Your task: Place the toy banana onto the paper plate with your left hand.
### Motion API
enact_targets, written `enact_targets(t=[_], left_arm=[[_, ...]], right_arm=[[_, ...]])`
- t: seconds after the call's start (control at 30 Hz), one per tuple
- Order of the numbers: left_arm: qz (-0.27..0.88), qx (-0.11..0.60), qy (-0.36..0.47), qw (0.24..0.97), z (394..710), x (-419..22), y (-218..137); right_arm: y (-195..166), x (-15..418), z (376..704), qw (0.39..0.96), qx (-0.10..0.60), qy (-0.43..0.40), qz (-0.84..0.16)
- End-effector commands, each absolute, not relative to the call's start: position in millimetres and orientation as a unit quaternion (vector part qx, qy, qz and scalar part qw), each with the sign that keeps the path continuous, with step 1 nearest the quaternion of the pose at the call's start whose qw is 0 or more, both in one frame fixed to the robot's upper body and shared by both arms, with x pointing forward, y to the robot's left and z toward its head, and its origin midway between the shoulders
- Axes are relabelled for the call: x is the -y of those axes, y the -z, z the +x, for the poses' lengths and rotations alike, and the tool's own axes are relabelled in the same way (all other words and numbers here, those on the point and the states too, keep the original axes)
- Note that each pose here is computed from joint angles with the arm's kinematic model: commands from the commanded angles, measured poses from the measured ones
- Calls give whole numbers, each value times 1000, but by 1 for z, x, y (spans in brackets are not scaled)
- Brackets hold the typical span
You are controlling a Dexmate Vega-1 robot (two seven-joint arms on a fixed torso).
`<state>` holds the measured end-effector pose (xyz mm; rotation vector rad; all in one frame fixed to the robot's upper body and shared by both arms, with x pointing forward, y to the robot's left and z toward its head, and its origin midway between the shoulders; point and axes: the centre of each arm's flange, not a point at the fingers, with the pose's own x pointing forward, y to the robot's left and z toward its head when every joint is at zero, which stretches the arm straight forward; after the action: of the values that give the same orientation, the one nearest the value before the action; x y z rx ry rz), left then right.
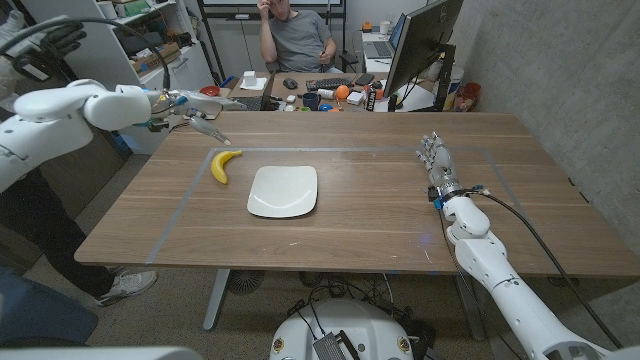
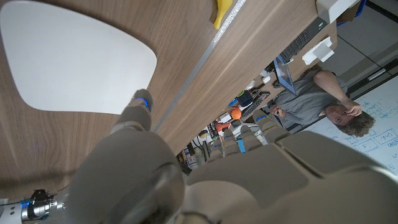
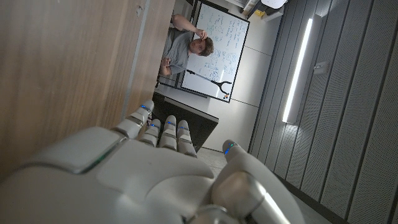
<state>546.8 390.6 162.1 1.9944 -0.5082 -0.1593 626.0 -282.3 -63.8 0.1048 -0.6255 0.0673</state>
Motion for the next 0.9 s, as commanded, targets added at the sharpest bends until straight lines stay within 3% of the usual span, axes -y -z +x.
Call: enact_targets(t=[0.03,0.43,0.9], left_arm=[[917,180,35,354,550,-381,-157],[952,184,-4,243,568,-383,-143],[958,143,43,247,575,-386,-135]], right_arm=[[70,279,622,950,306,-20,55],[72,283,618,951,305,-5,56],[71,277,625,952,302,-2,54]])
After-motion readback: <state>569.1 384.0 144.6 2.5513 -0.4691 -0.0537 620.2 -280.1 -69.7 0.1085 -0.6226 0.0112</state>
